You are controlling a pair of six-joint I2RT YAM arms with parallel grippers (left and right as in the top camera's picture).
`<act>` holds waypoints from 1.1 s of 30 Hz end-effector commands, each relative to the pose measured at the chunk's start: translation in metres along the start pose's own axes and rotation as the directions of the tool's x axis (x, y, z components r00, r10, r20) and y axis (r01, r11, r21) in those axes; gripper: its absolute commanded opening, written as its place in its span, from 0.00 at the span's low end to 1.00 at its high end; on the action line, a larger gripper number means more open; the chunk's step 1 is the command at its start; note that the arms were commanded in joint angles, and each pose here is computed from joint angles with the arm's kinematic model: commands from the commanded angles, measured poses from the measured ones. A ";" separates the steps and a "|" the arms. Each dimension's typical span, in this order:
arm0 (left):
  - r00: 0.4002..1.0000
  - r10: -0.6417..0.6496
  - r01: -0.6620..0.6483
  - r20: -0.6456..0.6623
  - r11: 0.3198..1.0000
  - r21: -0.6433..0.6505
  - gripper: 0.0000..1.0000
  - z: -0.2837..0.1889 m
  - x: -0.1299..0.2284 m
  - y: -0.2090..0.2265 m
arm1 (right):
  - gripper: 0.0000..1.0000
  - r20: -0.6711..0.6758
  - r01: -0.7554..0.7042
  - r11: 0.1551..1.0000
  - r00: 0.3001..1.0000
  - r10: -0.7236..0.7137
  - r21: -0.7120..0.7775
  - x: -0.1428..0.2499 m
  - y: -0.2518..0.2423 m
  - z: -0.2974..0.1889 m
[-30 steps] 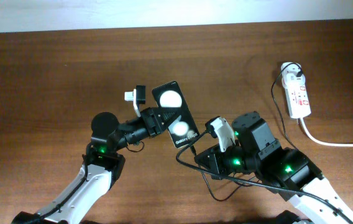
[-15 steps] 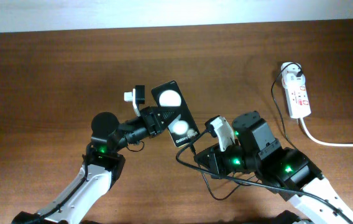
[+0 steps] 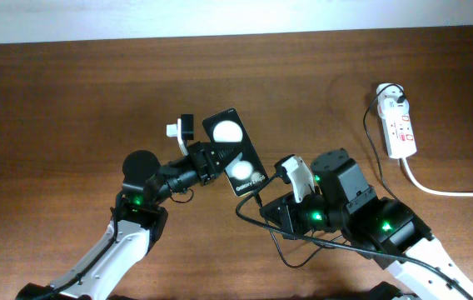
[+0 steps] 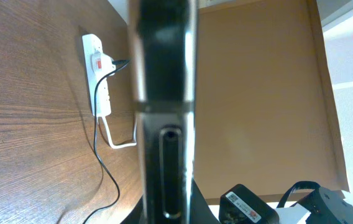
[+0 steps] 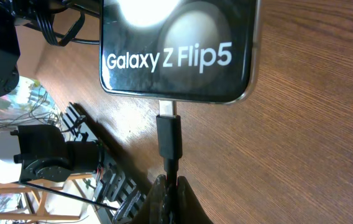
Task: Plug charger to phone and switch on socket
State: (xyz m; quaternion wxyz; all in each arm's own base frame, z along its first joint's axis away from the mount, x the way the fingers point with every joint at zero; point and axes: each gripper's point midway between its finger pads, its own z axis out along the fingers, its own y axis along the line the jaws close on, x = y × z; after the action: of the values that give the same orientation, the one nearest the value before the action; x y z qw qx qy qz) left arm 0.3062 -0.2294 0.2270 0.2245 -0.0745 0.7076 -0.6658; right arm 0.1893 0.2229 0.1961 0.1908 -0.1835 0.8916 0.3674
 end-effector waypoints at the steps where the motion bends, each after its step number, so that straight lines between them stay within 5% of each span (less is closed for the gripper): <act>1: 0.999 0.029 -0.029 0.017 0.999 0.017 0.00 0.000 -0.005 -0.009 | 0.04 -0.009 0.012 1.000 1.000 -0.012 -0.028 0.001 0.006 0.001; 26: 0.987 0.069 -0.060 -0.147 0.996 0.063 0.00 -0.002 0.023 -0.015 | 0.04 0.082 0.066 0.997 0.995 -0.062 -0.042 -0.029 0.008 0.013; 33: 0.924 0.305 -0.276 -0.230 0.949 0.152 0.00 -0.007 0.043 -0.019 | 0.11 0.070 0.117 0.993 0.991 -0.116 -0.011 -0.026 0.005 0.009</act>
State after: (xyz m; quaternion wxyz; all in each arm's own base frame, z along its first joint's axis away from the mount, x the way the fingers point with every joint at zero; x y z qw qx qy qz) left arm 0.2995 -0.2258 0.2325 0.2537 0.0026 0.7073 -0.6598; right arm 0.1992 0.2398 0.1960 0.2033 -0.2101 0.8748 0.3863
